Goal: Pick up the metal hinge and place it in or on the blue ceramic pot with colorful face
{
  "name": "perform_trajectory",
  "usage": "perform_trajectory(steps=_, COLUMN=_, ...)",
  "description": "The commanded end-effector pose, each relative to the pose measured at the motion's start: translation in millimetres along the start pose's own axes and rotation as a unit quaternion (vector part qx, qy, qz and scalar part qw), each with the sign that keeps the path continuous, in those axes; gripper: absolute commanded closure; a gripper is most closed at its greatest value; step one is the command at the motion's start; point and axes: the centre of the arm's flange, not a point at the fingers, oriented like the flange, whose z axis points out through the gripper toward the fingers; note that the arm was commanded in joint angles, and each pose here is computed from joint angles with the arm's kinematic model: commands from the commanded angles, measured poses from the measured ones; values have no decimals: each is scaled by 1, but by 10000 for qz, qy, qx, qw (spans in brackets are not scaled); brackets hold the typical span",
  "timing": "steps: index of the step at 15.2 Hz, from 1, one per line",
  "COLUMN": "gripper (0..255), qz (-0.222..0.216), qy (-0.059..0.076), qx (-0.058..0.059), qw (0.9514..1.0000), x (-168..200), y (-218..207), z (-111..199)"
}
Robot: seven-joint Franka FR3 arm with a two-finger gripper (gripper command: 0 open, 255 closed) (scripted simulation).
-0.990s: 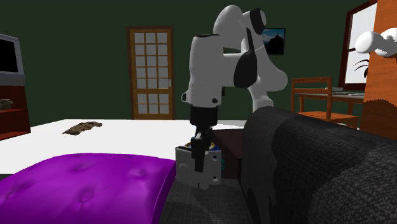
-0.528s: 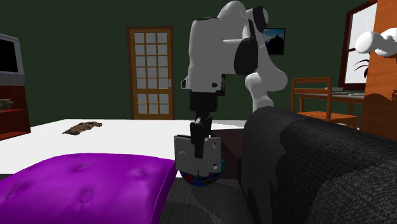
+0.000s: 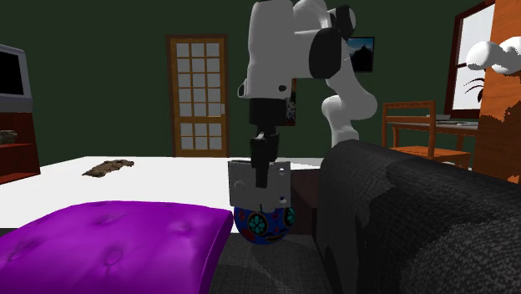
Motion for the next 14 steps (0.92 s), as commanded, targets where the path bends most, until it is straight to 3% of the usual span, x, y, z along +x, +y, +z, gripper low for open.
perform_trajectory(steps=1, gripper=255, qz=-1, qy=0, qx=1, qw=10000, x=1, y=0, z=-11)
perform_trajectory(steps=12, gripper=255, qz=-1, qy=0, qx=1, qw=10000, x=3, y=-1, z=-68)
perform_trajectory(steps=14, gripper=255, qz=-1, qy=0, qx=1, qw=10000, x=8, y=25, z=-72)
